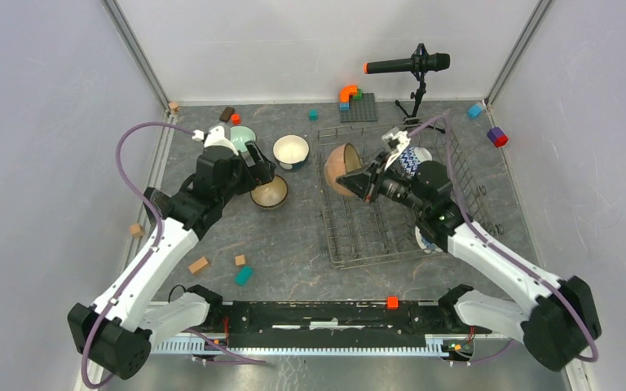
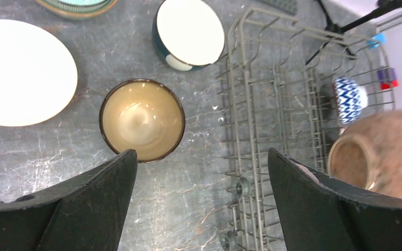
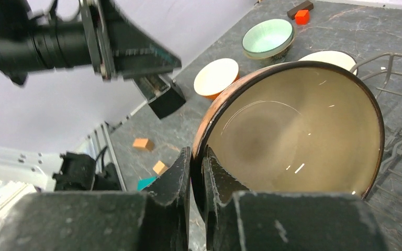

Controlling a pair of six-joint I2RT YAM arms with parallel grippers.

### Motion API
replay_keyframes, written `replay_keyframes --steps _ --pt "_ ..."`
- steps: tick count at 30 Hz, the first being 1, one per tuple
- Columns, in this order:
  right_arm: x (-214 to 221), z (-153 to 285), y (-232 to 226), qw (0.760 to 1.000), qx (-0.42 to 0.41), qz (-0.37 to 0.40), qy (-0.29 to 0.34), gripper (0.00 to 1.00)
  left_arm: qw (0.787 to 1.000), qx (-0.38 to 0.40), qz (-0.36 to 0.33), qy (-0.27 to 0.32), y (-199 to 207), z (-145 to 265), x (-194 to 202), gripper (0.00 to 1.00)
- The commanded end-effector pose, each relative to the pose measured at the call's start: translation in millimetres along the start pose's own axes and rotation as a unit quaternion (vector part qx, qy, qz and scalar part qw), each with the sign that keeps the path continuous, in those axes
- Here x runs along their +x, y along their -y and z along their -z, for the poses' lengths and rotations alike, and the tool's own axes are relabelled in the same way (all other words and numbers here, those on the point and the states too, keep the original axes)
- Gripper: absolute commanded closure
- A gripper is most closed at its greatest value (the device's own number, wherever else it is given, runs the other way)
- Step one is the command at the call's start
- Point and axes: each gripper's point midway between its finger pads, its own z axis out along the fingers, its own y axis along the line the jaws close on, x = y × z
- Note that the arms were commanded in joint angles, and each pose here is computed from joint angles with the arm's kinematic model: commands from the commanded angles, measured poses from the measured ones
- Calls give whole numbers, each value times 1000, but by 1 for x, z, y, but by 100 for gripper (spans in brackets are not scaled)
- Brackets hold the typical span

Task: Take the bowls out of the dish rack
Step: Place the bowl at the center of the board.

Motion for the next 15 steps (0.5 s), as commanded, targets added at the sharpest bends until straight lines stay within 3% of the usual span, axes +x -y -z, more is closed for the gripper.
replay_keyframes --steps 1,4,6,15 --pt "-41 11 -53 985 0 171 27 100 998 55 24 28 29 27 -32 0" --pt "-26 22 -73 975 9 224 1 100 981 192 25 12 80 57 -37 0" --pt "-20 31 -73 968 29 250 -18 100 970 241 24 27 98 77 -49 0" --pt "24 61 -66 918 85 369 -115 100 952 300 -21 60 116 103 -64 0"
